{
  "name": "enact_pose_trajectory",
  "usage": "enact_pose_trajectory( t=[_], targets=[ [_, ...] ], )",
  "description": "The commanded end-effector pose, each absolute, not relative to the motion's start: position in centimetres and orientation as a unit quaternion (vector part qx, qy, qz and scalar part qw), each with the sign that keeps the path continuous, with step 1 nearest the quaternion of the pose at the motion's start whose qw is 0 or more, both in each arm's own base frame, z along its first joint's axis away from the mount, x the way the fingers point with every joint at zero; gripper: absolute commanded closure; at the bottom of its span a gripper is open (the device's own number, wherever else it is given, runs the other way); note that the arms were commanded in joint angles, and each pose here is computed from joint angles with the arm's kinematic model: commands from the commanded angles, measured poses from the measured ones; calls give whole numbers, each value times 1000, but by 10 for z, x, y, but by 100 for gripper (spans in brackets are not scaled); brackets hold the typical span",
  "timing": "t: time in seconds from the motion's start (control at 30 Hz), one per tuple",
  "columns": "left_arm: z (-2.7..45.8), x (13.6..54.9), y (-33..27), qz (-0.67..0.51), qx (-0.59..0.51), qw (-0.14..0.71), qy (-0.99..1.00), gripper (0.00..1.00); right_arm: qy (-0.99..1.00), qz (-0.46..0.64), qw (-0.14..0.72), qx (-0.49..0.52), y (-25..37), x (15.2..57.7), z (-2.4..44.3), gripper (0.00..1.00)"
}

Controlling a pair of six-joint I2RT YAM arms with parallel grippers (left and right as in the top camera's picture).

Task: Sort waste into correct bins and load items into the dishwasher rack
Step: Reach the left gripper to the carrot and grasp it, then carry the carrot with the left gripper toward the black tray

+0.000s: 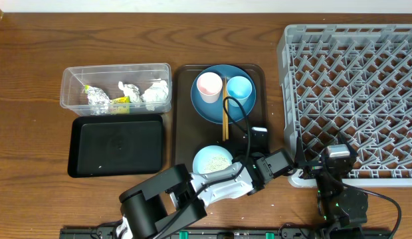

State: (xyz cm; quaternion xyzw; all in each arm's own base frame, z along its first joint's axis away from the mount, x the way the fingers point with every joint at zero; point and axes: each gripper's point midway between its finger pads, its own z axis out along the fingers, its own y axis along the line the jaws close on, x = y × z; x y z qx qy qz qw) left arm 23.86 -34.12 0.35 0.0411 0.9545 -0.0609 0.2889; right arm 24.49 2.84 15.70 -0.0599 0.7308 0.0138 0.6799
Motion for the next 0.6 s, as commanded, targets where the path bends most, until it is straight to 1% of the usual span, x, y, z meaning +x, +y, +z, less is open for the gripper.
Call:
enact_pose_trajectory(
  t=[0.0, 0.1, 0.23, 0.43, 0.57],
  targets=[
    [0, 239, -343, -56, 46, 290, 954, 74, 730, 37, 679, -76, 38, 243, 156, 1],
    [10, 240, -345, -67, 43, 295, 952, 80, 730, 37, 679, -76, 39, 243, 156, 1],
    [51, 243, -354, -111, 31, 315, 942, 80, 730, 37, 679, -76, 38, 243, 156, 1],
    [163, 240, -356, -223, 26, 364, 904, 80, 730, 37, 679, -76, 38, 243, 156, 1],
    [239, 233, -334, -272, 42, 415, 867, 80, 730, 37, 679, -76, 38, 243, 156, 1]
  ],
)
